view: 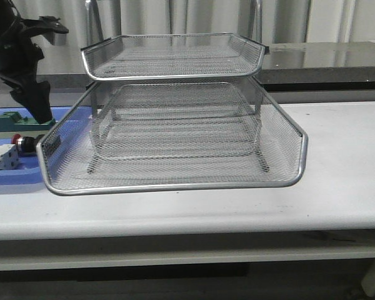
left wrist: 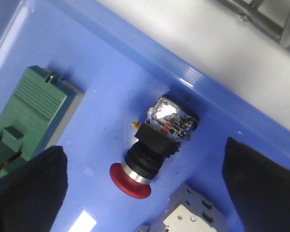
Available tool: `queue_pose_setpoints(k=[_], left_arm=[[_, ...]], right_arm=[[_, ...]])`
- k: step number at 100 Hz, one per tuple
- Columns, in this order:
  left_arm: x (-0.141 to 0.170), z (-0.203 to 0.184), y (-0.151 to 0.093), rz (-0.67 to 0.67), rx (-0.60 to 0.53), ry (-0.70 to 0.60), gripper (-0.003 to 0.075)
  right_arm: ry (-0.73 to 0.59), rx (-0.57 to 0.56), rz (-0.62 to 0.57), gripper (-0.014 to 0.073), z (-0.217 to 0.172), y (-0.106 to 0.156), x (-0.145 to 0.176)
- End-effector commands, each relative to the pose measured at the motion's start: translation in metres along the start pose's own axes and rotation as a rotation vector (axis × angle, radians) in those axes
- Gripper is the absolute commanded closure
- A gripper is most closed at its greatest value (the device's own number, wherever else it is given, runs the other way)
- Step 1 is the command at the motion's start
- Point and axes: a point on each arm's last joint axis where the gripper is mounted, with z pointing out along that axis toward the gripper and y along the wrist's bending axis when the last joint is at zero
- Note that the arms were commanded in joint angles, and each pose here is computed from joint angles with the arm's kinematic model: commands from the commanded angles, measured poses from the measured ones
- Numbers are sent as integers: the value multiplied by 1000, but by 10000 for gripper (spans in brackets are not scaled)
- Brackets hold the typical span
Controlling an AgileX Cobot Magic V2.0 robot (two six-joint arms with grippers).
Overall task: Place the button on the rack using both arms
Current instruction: 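Lower the left gripper over the red-capped push button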
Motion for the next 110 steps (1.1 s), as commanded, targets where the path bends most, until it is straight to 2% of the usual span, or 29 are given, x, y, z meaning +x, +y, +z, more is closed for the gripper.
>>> queue_pose_setpoints(k=[1,15,55,90,110], left_arm=[[-6,-29,9,9,-75,-58,102],[-6,-19,9,8,-69,-52,102],[-7,-19,8,8,-69,-59,102],[-11,-20,14,14,-129,-105,102],[-10,-20,13,54,-124,-97,102]], right_arm=[[-91,7,-8,666,-6,0,-13],[-91,7,-8,666,-6,0,-13],[-91,7,-8,666,-6,0,-13],[-91,7,-8,666,-6,0,-13],[-91,7,-8,666,-6,0,-13]])
